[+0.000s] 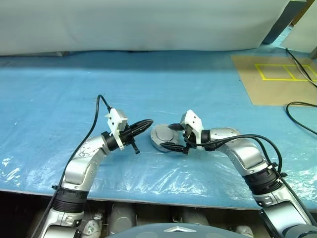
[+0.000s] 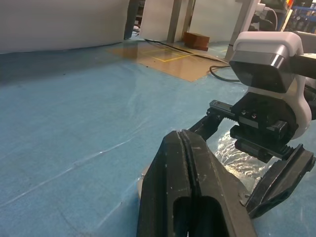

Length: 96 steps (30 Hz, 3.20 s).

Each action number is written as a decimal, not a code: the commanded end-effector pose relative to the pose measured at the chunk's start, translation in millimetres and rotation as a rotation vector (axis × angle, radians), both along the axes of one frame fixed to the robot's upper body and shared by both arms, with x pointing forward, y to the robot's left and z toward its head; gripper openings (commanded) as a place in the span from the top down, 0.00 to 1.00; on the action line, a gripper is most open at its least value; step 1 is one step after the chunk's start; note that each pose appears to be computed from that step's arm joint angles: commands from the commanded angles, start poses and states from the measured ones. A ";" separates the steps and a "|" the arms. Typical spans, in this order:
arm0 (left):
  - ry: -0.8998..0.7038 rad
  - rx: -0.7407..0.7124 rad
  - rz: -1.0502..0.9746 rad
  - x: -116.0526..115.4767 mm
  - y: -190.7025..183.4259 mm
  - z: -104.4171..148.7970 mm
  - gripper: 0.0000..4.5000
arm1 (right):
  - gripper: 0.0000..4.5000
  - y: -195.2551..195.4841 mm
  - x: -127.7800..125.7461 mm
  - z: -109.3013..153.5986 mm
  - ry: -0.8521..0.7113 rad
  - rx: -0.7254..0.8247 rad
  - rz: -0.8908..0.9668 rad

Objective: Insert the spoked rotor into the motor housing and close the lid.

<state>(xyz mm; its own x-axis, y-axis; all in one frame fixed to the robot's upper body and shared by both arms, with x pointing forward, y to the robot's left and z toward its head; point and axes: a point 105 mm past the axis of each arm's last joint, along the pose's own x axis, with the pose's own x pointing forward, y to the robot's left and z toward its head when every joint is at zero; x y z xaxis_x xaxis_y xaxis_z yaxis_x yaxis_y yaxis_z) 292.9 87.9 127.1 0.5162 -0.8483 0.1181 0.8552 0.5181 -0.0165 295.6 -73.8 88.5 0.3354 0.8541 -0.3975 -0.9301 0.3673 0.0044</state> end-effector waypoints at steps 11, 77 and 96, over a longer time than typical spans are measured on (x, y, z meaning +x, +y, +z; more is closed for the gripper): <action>-0.045 -0.013 -0.017 -0.6 -11.1 7.1 1.00 | 0.01 -5.8 -11.3 -6.9 0.064 -0.073 -0.025; -0.030 0.006 -0.002 -1.2 -8.0 -3.3 1.00 | 0.34 -25.0 11.6 9.1 0.046 0.023 -0.040; -0.021 0.004 -0.021 -3.8 -11.9 -2.3 1.00 | 0.34 -40.6 -0.6 -35.3 0.116 -0.107 -0.061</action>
<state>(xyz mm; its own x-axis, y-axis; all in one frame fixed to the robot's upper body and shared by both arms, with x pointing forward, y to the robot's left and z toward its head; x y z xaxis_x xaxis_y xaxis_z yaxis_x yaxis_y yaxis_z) 292.6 79.7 112.9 0.5177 -0.8508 0.0907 0.8552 0.5176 -0.0257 300.3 -96.8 86.6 0.3462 0.8352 -0.4272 -0.9268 0.3751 -0.0178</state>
